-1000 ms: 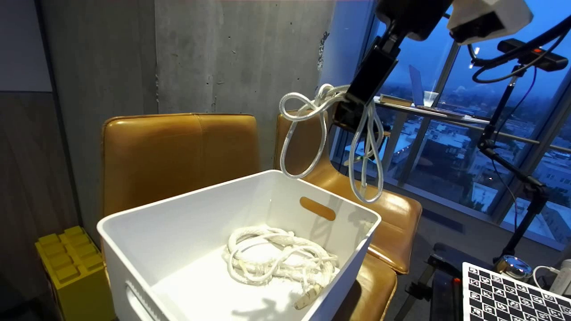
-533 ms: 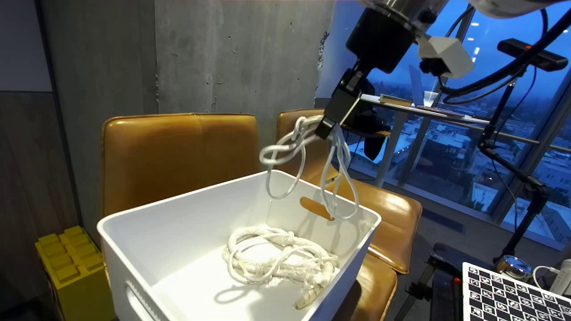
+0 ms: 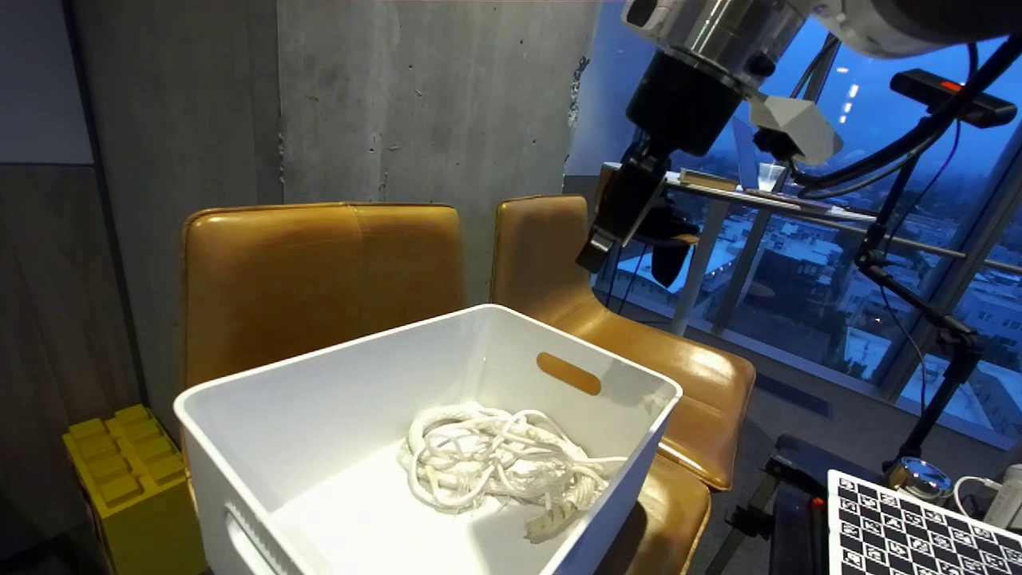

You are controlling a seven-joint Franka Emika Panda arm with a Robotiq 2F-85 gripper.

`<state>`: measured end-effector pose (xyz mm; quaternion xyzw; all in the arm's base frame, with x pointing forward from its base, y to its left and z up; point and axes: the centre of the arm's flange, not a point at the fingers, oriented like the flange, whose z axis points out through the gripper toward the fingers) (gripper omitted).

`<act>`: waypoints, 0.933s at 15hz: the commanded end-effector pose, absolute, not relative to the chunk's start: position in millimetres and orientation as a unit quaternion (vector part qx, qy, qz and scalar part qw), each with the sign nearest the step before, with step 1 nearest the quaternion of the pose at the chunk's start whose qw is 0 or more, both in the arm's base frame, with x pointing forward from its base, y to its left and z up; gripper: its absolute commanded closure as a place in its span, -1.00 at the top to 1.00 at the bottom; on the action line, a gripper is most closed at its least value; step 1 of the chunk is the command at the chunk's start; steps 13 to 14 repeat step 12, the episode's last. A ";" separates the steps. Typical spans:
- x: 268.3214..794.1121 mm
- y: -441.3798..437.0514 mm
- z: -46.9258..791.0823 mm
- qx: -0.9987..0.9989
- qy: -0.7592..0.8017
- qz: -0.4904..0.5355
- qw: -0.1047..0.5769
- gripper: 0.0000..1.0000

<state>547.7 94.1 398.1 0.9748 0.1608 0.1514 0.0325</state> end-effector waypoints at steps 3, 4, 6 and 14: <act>531.5 80.7 404.8 0.978 0.150 0.139 0.038 0.90; 526.1 78.6 408.5 0.978 0.149 0.138 0.039 0.98; 519.9 77.6 412.8 0.978 0.148 0.140 0.040 0.99; 517.9 77.3 411.5 0.978 0.148 0.138 0.040 0.99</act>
